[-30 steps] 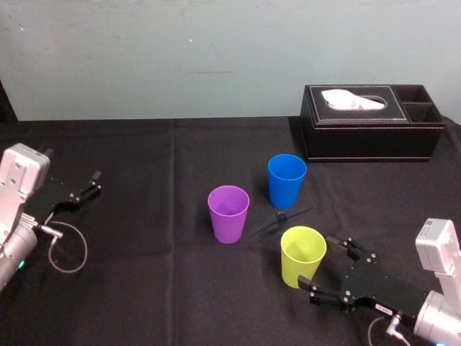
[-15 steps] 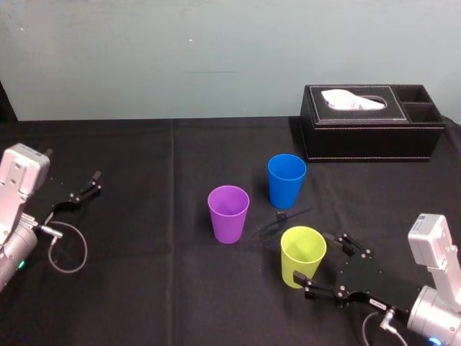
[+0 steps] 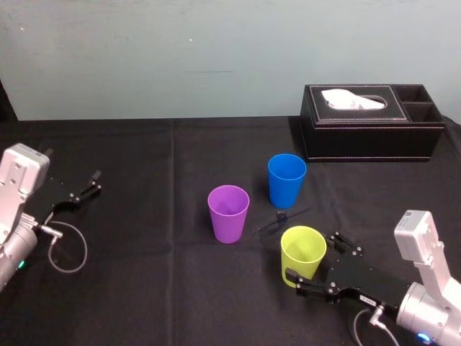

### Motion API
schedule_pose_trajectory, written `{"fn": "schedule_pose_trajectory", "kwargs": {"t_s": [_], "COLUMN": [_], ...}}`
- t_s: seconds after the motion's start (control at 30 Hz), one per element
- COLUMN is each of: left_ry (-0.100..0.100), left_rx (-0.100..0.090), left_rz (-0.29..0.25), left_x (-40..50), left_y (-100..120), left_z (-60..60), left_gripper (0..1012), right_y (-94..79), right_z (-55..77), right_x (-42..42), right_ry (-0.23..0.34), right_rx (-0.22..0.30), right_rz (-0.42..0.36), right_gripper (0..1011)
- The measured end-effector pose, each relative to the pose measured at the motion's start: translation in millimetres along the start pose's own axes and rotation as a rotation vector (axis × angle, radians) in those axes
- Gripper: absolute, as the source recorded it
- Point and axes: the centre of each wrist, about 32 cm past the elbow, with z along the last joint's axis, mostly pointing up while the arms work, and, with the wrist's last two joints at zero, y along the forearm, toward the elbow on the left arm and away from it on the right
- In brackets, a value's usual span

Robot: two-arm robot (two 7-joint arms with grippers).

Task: Stack the three plastic cups sequentially using one hand.

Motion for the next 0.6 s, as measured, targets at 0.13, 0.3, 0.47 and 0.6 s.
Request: {"fn": "schedule_pose_trajectory", "kwargs": {"t_s": [0.13, 0.3, 0.47, 0.6], "left_ry": [0.000, 0.000, 0.000, 0.000], "left_rx": [0.000, 0.000, 0.000, 0.000], "left_rz": [0.000, 0.000, 0.000, 0.000], "left_x": [0.0, 0.0, 0.0, 0.0], "left_y": [0.0, 0.0, 0.0, 0.0], "left_z": [0.0, 0.0, 0.0, 0.0], "left_gripper": [1010, 1010, 1010, 1010], "right_y": [3.2, 5.9, 5.2, 4.8], "right_z": [-0.1, -0.6, -0.6, -0.6], "right_x": [-0.3, -0.4, -0.2, -0.2], "right_ry": [0.002, 0.007, 0.006, 0.005], "right_rx": [-0.003, -0.010, -0.010, -0.009], "right_rz": [-0.007, -0.015, -0.014, -0.014], "right_gripper": [1003, 1003, 1003, 932]}}
